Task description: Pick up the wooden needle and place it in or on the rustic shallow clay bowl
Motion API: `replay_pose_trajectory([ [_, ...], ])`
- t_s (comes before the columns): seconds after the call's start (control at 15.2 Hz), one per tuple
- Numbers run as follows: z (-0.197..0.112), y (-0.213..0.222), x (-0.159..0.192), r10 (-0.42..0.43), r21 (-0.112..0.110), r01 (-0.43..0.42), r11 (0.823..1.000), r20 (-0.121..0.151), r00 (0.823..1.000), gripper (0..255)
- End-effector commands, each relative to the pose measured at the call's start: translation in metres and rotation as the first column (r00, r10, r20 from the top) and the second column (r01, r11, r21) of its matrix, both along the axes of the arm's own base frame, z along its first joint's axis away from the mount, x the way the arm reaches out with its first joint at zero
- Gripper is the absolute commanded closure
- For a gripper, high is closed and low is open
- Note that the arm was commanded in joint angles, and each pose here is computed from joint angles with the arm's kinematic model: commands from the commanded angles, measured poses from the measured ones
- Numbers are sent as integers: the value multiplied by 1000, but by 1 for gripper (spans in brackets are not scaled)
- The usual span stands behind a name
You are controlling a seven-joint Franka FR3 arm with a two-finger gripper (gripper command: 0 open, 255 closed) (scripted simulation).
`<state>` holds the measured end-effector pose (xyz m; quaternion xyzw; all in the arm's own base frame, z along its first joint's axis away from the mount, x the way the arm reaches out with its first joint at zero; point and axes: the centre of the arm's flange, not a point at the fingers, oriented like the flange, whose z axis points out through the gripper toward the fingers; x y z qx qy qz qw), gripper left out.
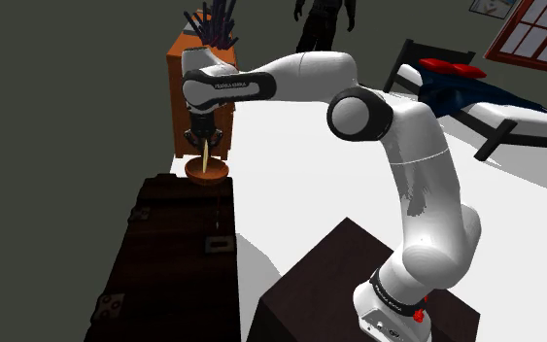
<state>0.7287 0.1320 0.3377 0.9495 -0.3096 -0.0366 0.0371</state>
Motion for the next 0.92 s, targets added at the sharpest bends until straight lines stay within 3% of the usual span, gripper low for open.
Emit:
replay_pose_trajectory([
  [0.0, 0, -15, 20, 0, 0, 0, 1000, 0, 1000, 255],
  [0.07, 0, -25, 32, 0, 0, 0, 1000, 0, 1000, 255],
  [0.86, -63, -25, 32, 0, 0, 0, 1000, 0, 1000, 255],
])
